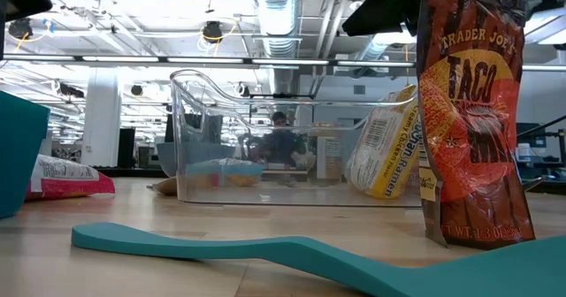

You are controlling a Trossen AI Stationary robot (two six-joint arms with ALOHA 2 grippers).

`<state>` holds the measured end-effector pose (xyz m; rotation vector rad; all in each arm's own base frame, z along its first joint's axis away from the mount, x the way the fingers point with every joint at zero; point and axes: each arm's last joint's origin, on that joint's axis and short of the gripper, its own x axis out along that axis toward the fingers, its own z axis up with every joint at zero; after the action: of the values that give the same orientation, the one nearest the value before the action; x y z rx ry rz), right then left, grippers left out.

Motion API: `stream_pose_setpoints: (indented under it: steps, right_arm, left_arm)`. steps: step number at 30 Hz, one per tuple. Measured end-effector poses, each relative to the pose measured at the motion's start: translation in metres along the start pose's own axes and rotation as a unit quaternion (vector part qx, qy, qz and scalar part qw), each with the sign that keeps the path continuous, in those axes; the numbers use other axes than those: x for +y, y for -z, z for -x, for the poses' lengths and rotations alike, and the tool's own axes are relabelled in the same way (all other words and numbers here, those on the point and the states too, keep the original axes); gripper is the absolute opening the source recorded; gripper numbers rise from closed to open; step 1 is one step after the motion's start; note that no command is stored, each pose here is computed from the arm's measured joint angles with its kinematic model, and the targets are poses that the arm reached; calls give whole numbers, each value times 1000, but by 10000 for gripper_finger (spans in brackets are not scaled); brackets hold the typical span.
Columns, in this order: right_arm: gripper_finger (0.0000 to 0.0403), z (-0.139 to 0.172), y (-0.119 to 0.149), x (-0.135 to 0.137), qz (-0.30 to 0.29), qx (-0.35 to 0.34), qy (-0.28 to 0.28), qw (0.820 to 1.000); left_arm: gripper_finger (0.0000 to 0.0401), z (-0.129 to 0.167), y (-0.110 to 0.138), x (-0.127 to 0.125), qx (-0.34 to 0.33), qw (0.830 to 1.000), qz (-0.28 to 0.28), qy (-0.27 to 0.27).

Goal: Pick & Place Food Item
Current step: Put the black spice bottle into the dark blue bin

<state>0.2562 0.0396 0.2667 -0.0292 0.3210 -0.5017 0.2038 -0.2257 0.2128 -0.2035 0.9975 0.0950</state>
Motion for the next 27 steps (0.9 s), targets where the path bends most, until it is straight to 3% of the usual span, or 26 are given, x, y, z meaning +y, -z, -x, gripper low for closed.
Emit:
stream_pose_setpoints:
  steps: [27]
  right_arm:
    - [82,0,0,0,0,0,0,1000]
  left_arm:
    - [216,-4,2,0,-5,1000,-17,11]
